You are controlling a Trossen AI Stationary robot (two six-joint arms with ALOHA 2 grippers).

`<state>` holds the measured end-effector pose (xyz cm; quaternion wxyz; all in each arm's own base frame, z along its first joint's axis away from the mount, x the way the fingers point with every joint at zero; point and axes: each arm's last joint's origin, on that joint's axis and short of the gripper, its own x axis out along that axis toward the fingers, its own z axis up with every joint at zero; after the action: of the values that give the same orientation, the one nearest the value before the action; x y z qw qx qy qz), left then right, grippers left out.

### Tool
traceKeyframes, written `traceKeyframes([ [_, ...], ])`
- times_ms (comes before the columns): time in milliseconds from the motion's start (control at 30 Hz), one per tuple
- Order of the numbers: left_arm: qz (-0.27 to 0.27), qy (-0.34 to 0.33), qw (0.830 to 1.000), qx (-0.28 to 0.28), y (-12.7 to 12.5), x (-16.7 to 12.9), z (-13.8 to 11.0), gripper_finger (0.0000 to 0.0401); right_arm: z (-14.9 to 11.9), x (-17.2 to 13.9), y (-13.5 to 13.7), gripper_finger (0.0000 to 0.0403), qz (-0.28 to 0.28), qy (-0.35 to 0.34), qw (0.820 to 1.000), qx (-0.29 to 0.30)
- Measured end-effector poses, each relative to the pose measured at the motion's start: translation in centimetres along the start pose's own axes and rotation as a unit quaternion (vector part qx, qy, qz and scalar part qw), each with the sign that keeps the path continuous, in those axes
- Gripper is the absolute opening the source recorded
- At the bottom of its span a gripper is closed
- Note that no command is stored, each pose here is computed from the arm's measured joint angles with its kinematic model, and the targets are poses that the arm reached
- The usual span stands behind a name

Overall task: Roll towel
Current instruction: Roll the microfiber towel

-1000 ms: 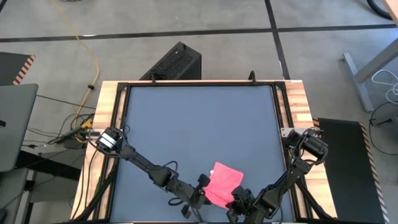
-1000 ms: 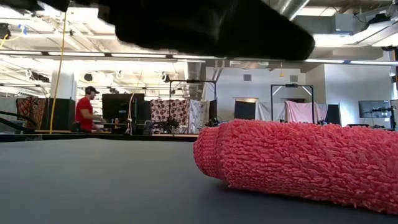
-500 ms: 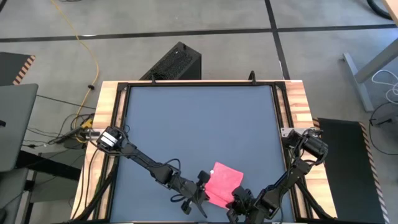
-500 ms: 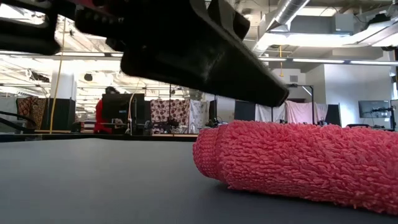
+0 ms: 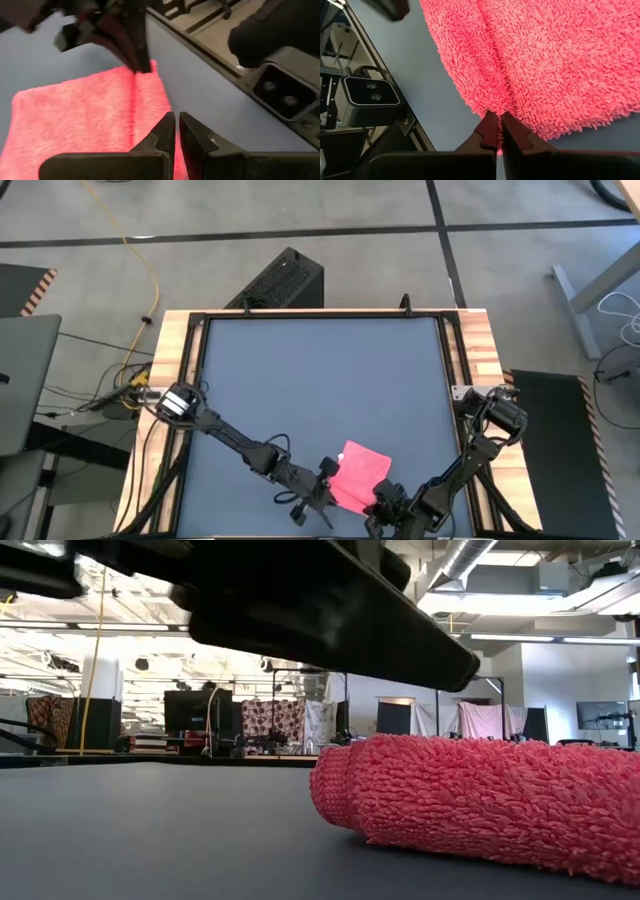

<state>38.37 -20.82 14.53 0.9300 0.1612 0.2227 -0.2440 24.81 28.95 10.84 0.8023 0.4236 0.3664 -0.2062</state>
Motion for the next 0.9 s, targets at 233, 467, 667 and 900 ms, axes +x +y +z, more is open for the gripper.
traceKeyframes([
  [233, 0.003, 0.002, 1.0, -0.013, 0.6, 0.0, -0.1, 0.0002, 0.0, 0.0, 0.0, 0.0025, 0.001, 0.0, 1.0, 0.001],
  [467, -0.019, -0.015, 1.0, -0.015, 0.5, 0.0, 0.1, 0.0, 0.0, 0.0, 0.0, 0.0025, 0.001, -0.001, 1.0, 0.001],
  [667, -0.014, 0.0, 1.0, -0.014, 0.1, 1.6, -1.6, 0.0, 0.0, 0.0, 0.0, 0.0025, 0.002, -0.002, 1.0, 0.0],
  [900, 0.01, 0.003, 1.0, -0.018, 0.9, 1.6, -1.6, 0.0, -0.1, 0.0, 0.1, 0.0025, 0.006, -0.002, 1.0, 0.001],
])
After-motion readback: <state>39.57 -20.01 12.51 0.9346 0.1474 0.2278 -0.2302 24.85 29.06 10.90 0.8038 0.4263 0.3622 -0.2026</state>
